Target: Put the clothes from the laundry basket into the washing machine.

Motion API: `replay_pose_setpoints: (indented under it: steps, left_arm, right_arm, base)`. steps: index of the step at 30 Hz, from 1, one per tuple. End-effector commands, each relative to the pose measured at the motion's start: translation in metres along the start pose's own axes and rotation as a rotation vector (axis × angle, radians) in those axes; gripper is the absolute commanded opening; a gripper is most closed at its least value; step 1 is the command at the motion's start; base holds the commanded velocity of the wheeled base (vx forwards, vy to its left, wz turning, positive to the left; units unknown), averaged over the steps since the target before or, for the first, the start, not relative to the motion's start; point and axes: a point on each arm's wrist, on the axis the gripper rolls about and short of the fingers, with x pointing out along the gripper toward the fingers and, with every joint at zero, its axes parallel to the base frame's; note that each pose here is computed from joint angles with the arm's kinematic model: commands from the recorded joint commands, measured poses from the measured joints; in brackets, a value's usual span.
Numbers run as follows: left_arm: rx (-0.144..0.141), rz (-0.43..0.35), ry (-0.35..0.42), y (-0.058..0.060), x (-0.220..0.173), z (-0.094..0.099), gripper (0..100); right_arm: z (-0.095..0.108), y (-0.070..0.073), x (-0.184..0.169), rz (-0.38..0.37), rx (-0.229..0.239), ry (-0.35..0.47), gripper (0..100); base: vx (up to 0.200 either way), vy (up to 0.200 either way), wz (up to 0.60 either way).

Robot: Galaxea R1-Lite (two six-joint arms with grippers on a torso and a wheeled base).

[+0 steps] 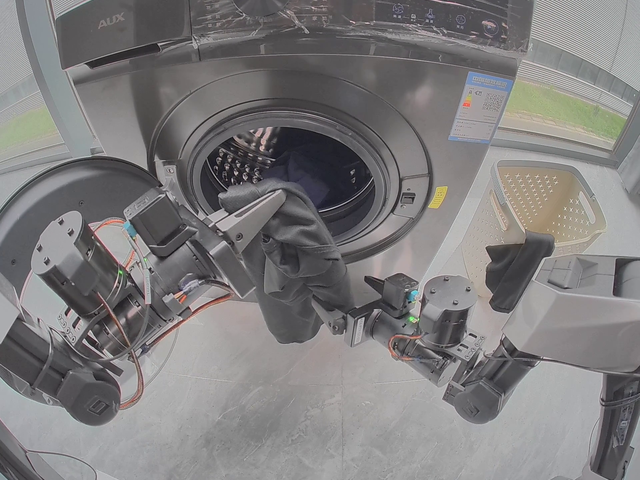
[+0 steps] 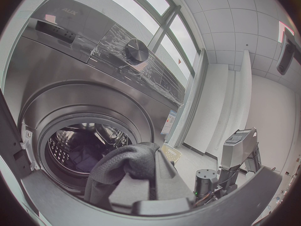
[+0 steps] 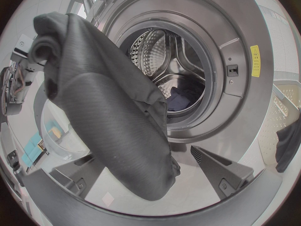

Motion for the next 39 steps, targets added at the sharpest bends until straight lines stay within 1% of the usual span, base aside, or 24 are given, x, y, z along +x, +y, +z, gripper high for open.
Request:
replay_pose_setpoints:
  steps: [1,3,4,5,9,13,18,22,25,29,34,37,39]
  left_arm:
    - [0.002,0.005,-0.001,0.001,-0.001,0.001,0]
    - [0.002,0.005,0.001,0.002,-0.001,0.000,0]
    - [0.000,0.005,0.004,0.002,-0.001,-0.001,0]
    - [0.000,0.006,0.005,0.002,-0.001,-0.001,0]
    - [0.002,0.008,0.012,0.002,-0.001,-0.003,0]
    - [0.001,0.012,0.018,0.003,0.000,-0.005,0]
    - [0.000,0.011,0.019,0.003,0.000,-0.006,0]
    - [0.000,0.012,0.021,0.003,-0.001,-0.006,0]
    - [-0.001,0.012,0.022,0.003,-0.001,-0.006,0]
    - [0.000,0.006,0.014,0.001,-0.001,-0.004,0]
    - [0.004,0.008,0.000,0.002,0.000,0.000,0]
    - [0.005,0.011,-0.006,0.002,0.000,0.001,0]
    - [0.005,0.020,-0.011,0.003,0.001,0.002,0]
  right_arm:
    - [-0.001,-0.013,0.009,-0.031,-0.008,-0.013,100]
    - [0.004,-0.016,0.008,-0.037,-0.007,-0.026,100]
    - [0.010,-0.017,0.006,-0.040,-0.007,-0.041,100]
    - [0.020,-0.017,0.002,-0.040,-0.005,-0.064,100]
    - [0.041,-0.016,-0.013,-0.034,-0.003,-0.099,100]
    - [0.054,-0.013,-0.026,-0.028,-0.015,-0.117,100]
    - [0.068,-0.016,-0.030,-0.035,-0.012,-0.159,100]
    - [0.067,-0.013,-0.029,-0.022,-0.013,-0.159,100]
    - [0.062,-0.006,-0.028,0.000,-0.011,-0.147,100]
    - [0.048,0.003,-0.023,0.024,-0.012,-0.113,100]
    - [0.028,0.002,-0.016,0.022,-0.010,-0.065,100]
    - [0.023,0.003,-0.016,0.023,-0.009,-0.047,100]
    - [0.022,0.007,-0.017,0.034,-0.008,-0.043,100]
  base:
    - [0.000,0.000,0.00]
    - [0.000,0.000,0.00]
    - [0.000,0.000,0.00]
    - [0.000,0.000,0.00]
    - [0.000,0.000,0.00]
    - [0.000,0.000,0.00]
    - [0.000,0.000,0.00]
    - [0.000,0.000,0.00]
    - [0.000,0.000,0.00]
    - [0.000,0.000,0.00]
    - [0.000,0.000,0.00]
    - [0.000,0.000,0.00]
    - [0.000,0.000,0.00]
